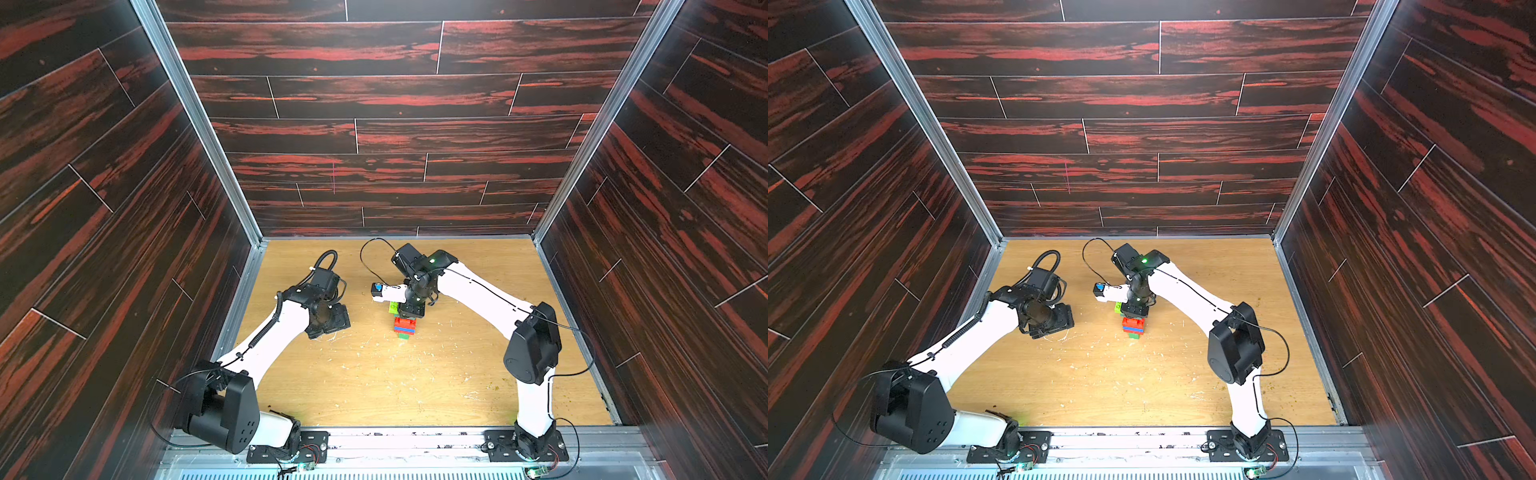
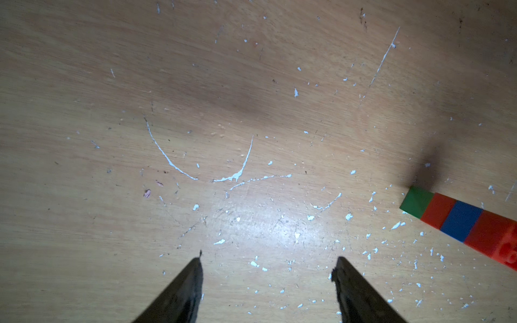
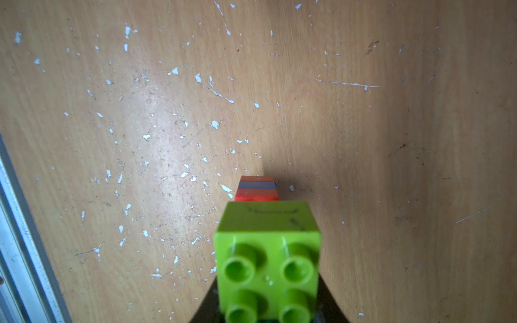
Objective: Assemble a carrot with lego
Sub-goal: Assemble the lego brick with the lego brick.
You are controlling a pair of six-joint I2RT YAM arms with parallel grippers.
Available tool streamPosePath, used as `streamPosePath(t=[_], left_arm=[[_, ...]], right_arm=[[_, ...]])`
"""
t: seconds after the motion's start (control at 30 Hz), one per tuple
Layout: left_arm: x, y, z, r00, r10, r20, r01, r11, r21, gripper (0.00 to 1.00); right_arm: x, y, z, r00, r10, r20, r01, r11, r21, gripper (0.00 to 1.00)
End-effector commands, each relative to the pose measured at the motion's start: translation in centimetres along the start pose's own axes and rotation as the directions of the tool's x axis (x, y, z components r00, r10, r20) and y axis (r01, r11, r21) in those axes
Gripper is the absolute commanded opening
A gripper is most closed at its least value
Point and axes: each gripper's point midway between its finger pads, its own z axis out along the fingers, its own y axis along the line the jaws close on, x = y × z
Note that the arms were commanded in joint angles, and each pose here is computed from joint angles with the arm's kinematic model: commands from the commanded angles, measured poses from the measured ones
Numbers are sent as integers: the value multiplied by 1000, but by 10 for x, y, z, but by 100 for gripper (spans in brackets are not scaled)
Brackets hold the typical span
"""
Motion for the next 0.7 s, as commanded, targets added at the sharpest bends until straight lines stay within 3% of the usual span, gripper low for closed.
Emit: streamPosePath(t=[0.0,0.67], left_arm=[[0,4,0,1000,3,-10,-3,1000,-12,75],[-2,4,1,1000,8,-17,-8,1000,-7,75]], right_arm=[[1,7,13,1000,-3,-28,2,999,-44,0],[13,15,28,997,10,-82,-17,996,-89,0]])
